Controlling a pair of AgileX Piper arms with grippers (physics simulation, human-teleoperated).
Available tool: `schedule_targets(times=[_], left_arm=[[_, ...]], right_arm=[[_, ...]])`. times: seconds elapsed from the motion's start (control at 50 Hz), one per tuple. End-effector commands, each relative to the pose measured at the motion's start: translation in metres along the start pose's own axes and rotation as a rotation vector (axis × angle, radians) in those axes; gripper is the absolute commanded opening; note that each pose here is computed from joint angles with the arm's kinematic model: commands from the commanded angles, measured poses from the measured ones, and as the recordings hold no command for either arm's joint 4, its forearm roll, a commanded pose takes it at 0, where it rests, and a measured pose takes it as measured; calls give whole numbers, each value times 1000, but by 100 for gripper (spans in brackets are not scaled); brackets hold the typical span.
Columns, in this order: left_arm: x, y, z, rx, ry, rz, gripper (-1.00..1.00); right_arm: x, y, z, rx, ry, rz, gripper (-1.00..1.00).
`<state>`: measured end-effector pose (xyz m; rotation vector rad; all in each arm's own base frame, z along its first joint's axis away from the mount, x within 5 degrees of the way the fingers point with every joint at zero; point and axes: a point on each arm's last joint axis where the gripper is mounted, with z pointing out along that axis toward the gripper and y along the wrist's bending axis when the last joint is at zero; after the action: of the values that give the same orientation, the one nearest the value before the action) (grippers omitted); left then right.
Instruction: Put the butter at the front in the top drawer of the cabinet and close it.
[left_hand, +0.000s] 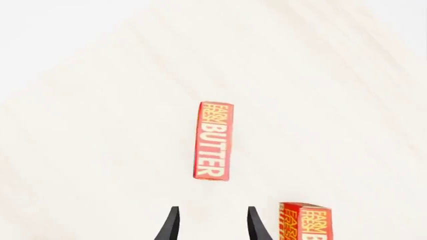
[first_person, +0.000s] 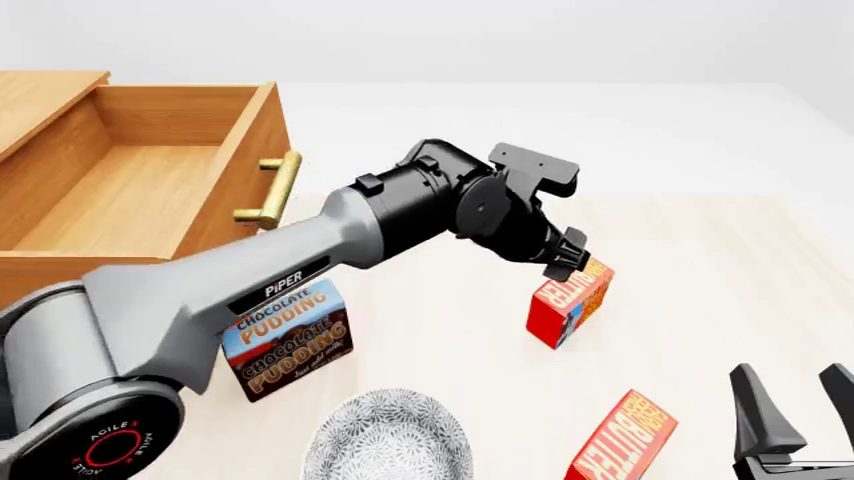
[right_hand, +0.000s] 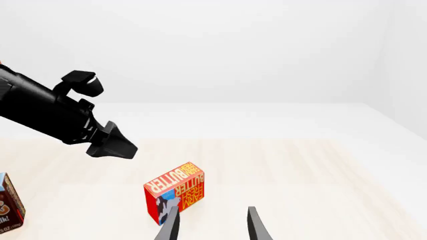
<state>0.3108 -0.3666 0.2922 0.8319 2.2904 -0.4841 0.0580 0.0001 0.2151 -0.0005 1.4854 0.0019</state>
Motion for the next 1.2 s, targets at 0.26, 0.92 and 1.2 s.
schedule_targets(times=[0.26, 0.92, 1.2], left_arm=[[7, 6, 29, -10, 21, -24, 100], [15, 6, 65, -14, 49, -49, 100], [24, -5, 84, -2, 65, -65, 100]], right_arm=[[0, 0, 0, 0, 0, -1, 100], [0, 0, 0, 0, 0, 0, 100], [0, 0, 0, 0, -1, 0, 100]])
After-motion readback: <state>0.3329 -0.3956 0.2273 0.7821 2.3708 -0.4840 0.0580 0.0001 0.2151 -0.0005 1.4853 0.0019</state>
